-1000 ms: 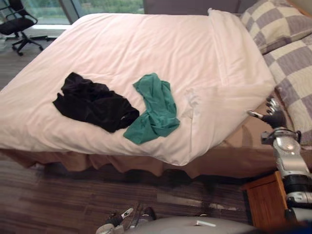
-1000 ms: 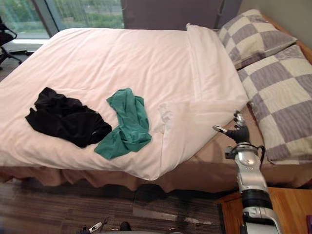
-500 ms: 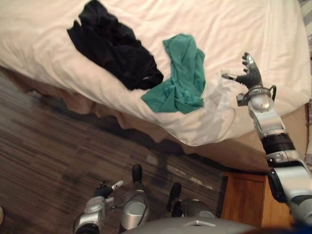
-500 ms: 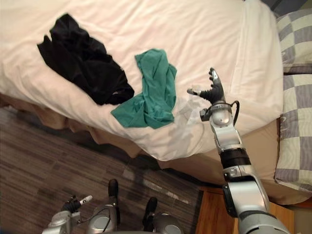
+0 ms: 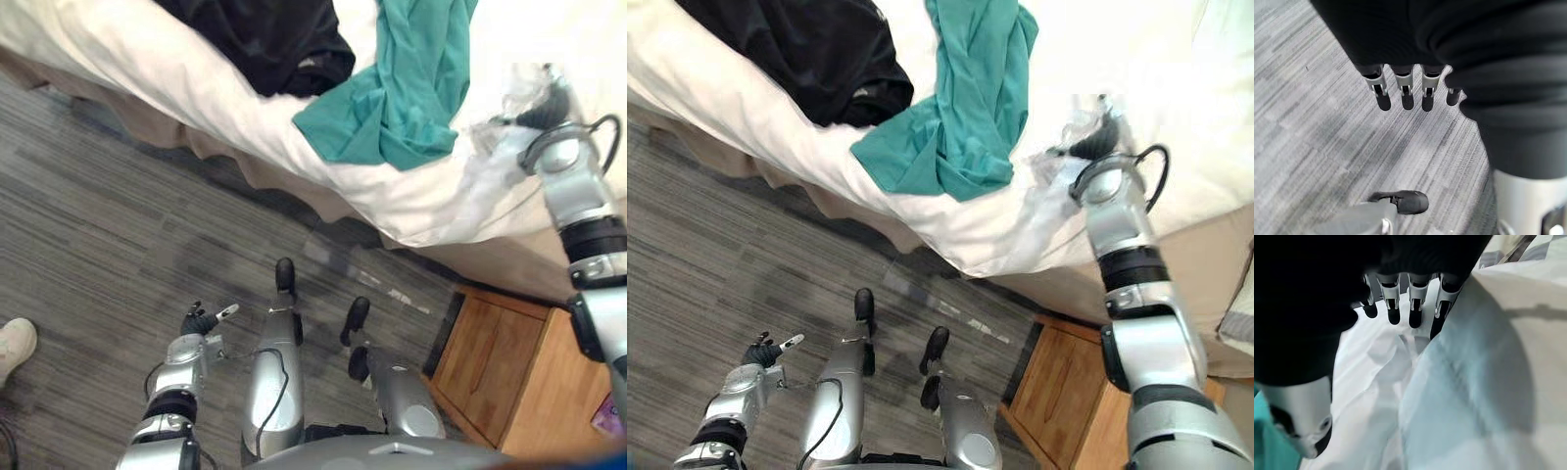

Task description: Tidy the bed and pick cloth on bed and put in laundry

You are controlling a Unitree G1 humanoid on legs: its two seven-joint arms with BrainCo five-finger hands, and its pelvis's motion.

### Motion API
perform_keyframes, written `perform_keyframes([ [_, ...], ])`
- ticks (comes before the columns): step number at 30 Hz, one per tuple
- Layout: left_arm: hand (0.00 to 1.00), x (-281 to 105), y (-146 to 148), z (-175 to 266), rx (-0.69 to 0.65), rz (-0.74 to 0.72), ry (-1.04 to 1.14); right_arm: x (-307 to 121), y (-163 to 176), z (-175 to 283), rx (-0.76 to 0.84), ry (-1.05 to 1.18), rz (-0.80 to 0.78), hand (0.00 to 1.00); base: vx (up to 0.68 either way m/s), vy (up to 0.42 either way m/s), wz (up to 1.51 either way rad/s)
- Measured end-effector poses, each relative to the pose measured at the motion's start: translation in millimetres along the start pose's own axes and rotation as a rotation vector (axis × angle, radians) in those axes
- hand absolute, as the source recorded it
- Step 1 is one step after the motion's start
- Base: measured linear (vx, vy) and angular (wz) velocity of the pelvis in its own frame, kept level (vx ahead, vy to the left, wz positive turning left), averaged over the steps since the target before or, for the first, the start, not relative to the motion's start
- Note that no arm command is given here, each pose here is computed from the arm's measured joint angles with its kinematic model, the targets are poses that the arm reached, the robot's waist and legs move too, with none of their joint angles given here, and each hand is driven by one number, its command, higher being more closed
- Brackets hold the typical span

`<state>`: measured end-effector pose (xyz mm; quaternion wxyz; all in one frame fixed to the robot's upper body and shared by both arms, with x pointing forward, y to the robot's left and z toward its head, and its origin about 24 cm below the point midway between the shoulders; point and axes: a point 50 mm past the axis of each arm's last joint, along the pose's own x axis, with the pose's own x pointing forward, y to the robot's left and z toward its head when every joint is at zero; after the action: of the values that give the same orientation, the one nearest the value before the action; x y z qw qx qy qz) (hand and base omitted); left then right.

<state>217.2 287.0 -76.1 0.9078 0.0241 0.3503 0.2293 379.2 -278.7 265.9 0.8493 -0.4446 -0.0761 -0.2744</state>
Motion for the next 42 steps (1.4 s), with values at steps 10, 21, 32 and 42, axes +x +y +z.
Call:
perform_keyframes([
  [10,0.00,5,-24,33,-0.011,-0.072,-0.055,5,-12,6,-0.086,-0.027,0.011,0.00,-0.04,-0.021,-0.12],
  [21,0.00,6,-36,52,-0.073,-0.073,-0.090,0,13,8,-0.078,-0.001,0.099,1.00,0.01,-0.019,0.03],
  [32,0.00,0,-41,33,-0.083,-0.087,-0.061,-29,44,-28,0.185,0.019,0.122,1.00,0.05,-0.033,-0.01],
  [42,0.00,-14,-15,-35,-0.033,-0.009,0.109,-129,91,-128,0.299,0.315,0.221,1.00,0.08,0.009,-0.26],
])
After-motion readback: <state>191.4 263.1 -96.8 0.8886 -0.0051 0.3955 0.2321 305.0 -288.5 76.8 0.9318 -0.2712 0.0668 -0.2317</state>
